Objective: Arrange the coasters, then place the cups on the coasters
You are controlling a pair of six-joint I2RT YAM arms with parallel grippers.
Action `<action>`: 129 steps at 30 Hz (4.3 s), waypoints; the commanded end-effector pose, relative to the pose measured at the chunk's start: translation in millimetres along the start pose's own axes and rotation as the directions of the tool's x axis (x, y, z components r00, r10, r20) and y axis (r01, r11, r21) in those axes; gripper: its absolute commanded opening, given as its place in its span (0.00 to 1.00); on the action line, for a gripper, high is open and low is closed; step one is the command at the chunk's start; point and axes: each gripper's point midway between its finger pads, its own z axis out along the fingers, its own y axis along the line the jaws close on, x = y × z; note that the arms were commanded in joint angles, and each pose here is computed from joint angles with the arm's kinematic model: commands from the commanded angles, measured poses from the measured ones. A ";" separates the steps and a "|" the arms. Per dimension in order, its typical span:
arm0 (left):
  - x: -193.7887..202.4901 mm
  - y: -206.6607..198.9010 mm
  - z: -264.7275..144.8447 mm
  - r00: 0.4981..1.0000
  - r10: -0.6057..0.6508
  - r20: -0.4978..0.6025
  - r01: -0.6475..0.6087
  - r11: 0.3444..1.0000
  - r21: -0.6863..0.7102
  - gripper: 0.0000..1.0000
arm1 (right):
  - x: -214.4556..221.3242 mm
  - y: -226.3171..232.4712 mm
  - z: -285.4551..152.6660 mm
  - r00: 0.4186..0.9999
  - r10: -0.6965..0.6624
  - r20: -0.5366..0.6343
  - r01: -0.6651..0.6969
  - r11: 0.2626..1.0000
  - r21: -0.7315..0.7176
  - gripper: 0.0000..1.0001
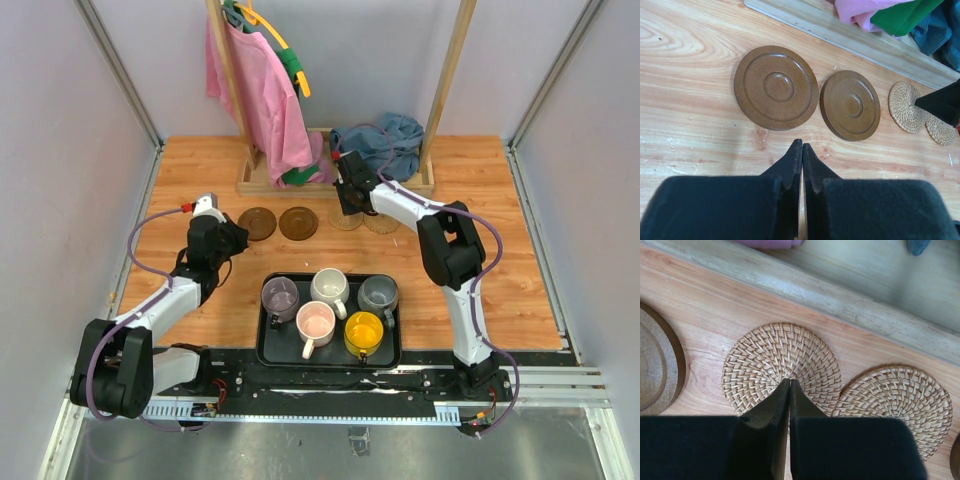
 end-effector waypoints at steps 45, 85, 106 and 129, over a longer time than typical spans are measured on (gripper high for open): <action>1.6 6.7 -1.8 0.999 -0.040 0.024 0.041 0.999 -0.023 0.06 | 68.6 32.2 -14.0 0.987 -0.009 -0.159 0.000 0.998 -0.059 0.02; 2.8 -10.1 -8.0 1.000 -0.022 -0.004 0.022 0.998 0.066 0.05 | 42.0 -92.5 -35.6 0.990 0.136 -0.035 -0.127 0.974 0.190 0.06; 8.0 -7.1 -7.5 0.999 -0.029 -0.014 0.029 0.998 0.059 0.06 | 66.9 -87.8 -27.3 0.981 0.169 -0.093 -0.153 0.975 0.160 0.03; 7.2 -7.0 -6.2 0.999 -0.034 -0.011 0.035 0.998 0.056 0.07 | 117.0 -76.4 -34.3 0.964 0.179 -0.197 -0.147 0.975 0.164 0.02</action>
